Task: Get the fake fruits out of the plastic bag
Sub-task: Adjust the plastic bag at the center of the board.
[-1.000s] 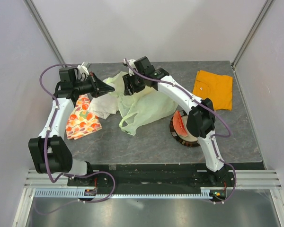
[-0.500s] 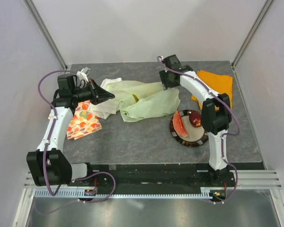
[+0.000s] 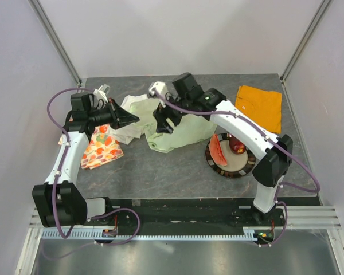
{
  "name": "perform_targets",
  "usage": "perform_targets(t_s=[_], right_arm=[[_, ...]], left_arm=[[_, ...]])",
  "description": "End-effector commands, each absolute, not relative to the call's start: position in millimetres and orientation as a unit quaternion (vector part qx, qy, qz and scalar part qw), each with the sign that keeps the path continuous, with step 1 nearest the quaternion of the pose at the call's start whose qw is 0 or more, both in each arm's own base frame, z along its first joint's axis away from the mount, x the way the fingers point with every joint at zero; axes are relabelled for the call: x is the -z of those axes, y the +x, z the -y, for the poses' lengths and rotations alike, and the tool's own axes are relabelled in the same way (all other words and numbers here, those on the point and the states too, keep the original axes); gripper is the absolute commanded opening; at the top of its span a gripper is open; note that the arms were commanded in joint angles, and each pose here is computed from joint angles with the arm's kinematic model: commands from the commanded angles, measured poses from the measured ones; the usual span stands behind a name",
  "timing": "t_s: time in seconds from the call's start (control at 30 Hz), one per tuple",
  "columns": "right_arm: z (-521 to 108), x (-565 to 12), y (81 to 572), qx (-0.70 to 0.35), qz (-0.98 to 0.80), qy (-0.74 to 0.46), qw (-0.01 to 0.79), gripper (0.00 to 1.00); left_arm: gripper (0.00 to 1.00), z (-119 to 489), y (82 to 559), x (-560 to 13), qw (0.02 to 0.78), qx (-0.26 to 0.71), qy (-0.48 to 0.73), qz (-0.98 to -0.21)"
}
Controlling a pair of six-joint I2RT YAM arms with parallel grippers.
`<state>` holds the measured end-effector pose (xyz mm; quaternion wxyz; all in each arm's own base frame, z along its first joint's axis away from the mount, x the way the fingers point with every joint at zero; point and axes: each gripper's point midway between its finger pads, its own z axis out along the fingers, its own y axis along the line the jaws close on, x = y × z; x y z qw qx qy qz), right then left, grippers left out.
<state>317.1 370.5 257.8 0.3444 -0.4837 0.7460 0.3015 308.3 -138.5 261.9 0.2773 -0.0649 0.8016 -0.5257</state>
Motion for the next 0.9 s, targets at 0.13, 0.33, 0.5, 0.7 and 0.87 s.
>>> perform_targets(t_s=[0.13,0.33,0.5,0.7,0.87], right_arm=[[-376.7,-210.9,262.9,-0.251,-0.672,-0.628,0.302,0.82],[-397.1,-199.9,286.2,-0.202,-0.668,-0.630,0.339,0.82],[-411.5,-201.0,296.3,-0.172,-0.644,-0.642,0.379,0.83],[-416.9,-165.3,292.0,-0.147,-0.656,-0.664,0.328,0.66],[-397.1,-171.9,301.4,-0.113,-0.676,-0.656,0.317,0.58]], left_arm=[[0.02,132.4,325.9,-270.6,0.271,0.550,-0.087,-0.785],[0.02,131.3,327.9,-271.1,0.271,0.553,-0.088,-0.783],[0.02,131.3,324.8,-266.0,0.269,0.551,-0.093,-0.784],[0.02,131.0,326.8,-263.8,0.266,0.551,-0.096,-0.785],[0.02,130.3,330.3,-263.7,0.266,0.551,-0.096,-0.785]])
